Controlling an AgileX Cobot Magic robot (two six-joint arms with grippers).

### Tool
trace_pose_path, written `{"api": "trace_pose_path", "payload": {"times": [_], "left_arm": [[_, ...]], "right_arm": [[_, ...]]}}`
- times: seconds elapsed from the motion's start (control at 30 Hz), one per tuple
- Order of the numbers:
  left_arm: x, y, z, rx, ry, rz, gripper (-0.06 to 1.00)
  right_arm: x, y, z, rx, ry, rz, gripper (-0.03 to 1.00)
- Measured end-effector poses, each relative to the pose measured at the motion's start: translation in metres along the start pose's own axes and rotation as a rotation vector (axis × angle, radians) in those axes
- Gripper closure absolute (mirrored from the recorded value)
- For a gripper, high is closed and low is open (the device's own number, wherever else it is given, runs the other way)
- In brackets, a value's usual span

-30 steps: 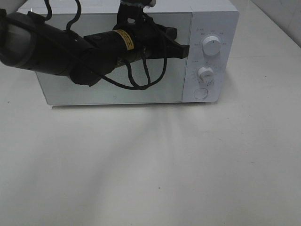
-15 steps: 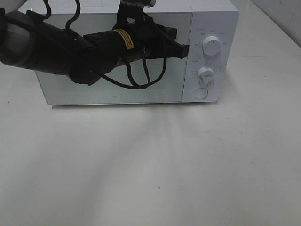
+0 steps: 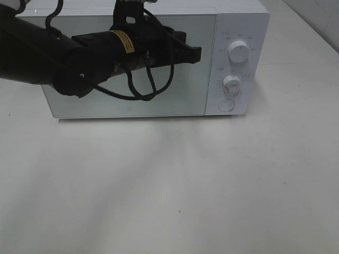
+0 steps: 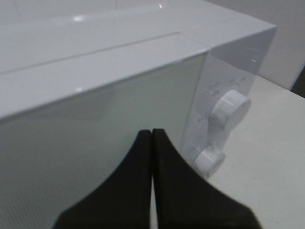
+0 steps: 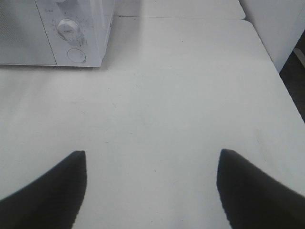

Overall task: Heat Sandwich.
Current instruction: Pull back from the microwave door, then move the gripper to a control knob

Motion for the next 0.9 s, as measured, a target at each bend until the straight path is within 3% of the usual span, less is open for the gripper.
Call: {"api": "trace_pose_path", "payload": {"times": [0.33,0.5,0.6,0.63,0.67,0.7,0.77,0.9], "left_arm": [[-0.014,-0.019,-0.045,0.130,-0.009,0.008,0.94],[-0.011,-0.022,-0.068,0.259,0.031,-0.042,0.90],[-0.007,-0.030,-0.089,0.403,0.083,-0.094,0.53],[-0.007,-0.030,-0.089,0.403,0.083,-0.094,0.53],[-0.005,-0.035,-0.101,0.481,0.110,-0.106,0.30],[-0.004,-0.037,-0.107,0.515,0.121,-0.107,0.18],[-0.003,-0.039,-0.117,0.568,0.139,-0.108,0.05],[0.000,-0.045,-0.134,0.666,0.170,-0.104,-0.03]], "right_arm": [[0.000,0.000,0.000,0.000,0.000,0.000,0.23],[0.000,0.000,0.000,0.000,0.000,0.000,0.23],[0.000,0.000,0.000,0.000,0.000,0.000,0.23],[0.000,0.000,0.000,0.000,0.000,0.000,0.23],[0.000,0.000,0.000,0.000,0.000,0.000,0.23],[0.000,0.000,0.000,0.000,0.000,0.000,0.23],[0.000,0.000,0.000,0.000,0.000,0.000,0.23],[0.000,0.000,0.000,0.000,0.000,0.000,0.23]]}}
Point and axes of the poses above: a point on each arm's last joint axis where the gripper is mounted, z pointing out along that axis toward the gripper, x along the wrist's bending axis when the last joint is at zero, y = z × x, the point moved 7 cm from there along z, pointing out along that axis toward the gripper, and after that the axes turned 1 degree about -z, right-handed, at the moved point
